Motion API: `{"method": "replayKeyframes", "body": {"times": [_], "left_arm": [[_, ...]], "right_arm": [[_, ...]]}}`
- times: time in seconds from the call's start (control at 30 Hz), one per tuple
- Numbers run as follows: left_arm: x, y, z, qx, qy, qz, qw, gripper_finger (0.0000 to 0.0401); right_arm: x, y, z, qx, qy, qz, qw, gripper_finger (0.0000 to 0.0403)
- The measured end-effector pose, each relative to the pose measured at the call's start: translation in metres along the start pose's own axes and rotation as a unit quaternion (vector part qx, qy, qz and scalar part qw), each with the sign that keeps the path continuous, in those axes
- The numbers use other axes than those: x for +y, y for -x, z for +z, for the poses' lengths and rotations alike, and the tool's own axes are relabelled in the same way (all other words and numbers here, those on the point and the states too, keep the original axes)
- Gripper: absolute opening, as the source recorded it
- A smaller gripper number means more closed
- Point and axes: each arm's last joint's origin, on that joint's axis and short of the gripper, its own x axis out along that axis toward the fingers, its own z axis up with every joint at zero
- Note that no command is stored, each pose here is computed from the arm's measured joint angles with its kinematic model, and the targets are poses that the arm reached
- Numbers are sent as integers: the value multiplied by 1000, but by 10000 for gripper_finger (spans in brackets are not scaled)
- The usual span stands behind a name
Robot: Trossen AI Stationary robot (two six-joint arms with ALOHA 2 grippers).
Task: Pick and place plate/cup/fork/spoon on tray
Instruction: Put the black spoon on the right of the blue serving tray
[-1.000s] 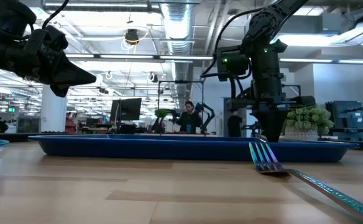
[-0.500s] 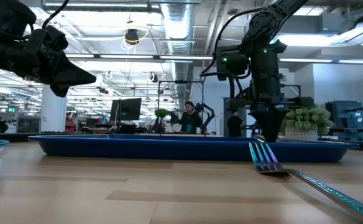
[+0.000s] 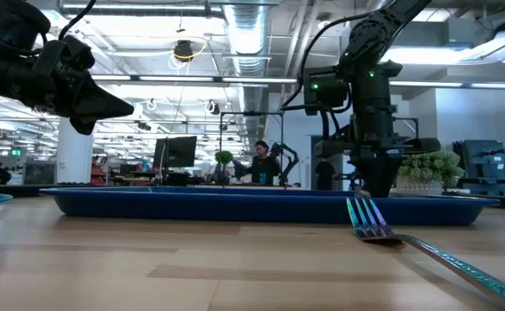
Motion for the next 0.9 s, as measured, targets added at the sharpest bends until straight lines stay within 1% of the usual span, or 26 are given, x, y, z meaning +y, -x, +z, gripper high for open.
{"method": "replayKeyframes", "body": {"times": [0.3,0.57,0.8,0.9], "left_arm": [[0,0,0,0,0,0,1000,0],[0,0,0,0,0,0,1000,0],[0,0,0,0,0,0,1000,0],[0,0,0,0,0,0,1000,0]], "right_arm": [[0,0,0,1,-4,-2,1000,66],[-1,0,0,-3,-8,-5,1000,67],[-6,0,-2,6,-7,-32,999,67],[-6,0,-2,5,-7,-33,999,67]]}}
